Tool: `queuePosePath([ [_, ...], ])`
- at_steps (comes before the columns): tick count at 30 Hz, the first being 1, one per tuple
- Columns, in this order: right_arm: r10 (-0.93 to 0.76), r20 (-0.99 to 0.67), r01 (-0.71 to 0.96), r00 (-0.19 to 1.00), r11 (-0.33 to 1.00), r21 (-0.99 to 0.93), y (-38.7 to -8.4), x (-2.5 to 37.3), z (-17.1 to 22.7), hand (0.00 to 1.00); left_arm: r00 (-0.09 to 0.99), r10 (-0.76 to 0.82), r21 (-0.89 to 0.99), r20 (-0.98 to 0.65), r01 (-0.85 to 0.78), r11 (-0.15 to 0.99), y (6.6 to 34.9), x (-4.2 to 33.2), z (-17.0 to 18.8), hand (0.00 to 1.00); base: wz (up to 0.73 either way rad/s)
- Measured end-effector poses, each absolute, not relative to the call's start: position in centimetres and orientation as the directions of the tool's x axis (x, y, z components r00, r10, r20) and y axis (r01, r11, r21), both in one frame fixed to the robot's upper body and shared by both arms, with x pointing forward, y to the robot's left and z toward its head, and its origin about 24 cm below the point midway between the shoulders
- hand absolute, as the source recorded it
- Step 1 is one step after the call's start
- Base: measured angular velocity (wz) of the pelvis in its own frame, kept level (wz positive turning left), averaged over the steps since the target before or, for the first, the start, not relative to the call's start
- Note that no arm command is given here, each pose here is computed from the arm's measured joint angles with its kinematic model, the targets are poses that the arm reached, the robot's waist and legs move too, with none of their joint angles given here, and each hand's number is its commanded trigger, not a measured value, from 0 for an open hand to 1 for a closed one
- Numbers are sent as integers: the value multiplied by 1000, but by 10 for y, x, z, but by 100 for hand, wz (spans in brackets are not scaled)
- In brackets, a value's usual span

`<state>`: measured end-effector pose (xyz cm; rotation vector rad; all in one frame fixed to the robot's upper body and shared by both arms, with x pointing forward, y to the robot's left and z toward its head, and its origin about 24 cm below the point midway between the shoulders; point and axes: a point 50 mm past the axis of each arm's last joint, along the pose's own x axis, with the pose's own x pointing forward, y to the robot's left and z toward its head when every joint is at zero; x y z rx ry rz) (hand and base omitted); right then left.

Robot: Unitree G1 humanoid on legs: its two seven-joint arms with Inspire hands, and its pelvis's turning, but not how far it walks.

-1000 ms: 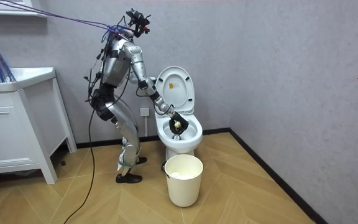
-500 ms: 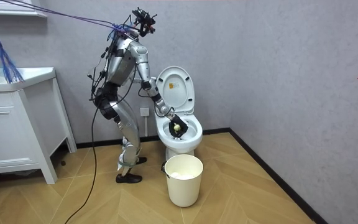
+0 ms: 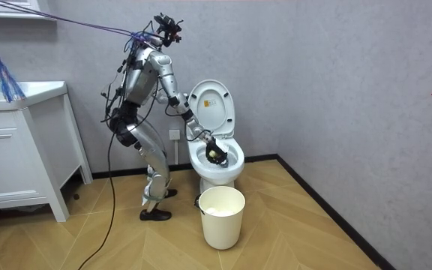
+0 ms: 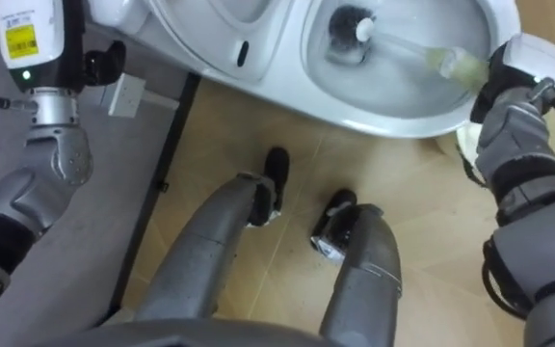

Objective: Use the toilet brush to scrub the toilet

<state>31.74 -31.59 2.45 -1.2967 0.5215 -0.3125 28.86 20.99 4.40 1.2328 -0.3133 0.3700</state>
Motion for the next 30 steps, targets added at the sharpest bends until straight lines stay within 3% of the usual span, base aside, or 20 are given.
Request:
queuePosePath([
  [6, -460, -168, -105, 872, 161, -981, -306, 322, 25, 100, 919, 101, 885, 381, -394, 246, 212, 286, 36, 0, -6],
  [14, -365, -226, -297, 903, -150, -943, -295, 315, 9, 100, 956, 64, 921, 288, -294, 255, 203, 284, 22, 0, -2],
  [30, -258, -239, -298, 936, -223, -928, -268, 302, 0, 100, 948, 154, 870, 277, -316, 379, 218, 269, 15, 0, 0],
])
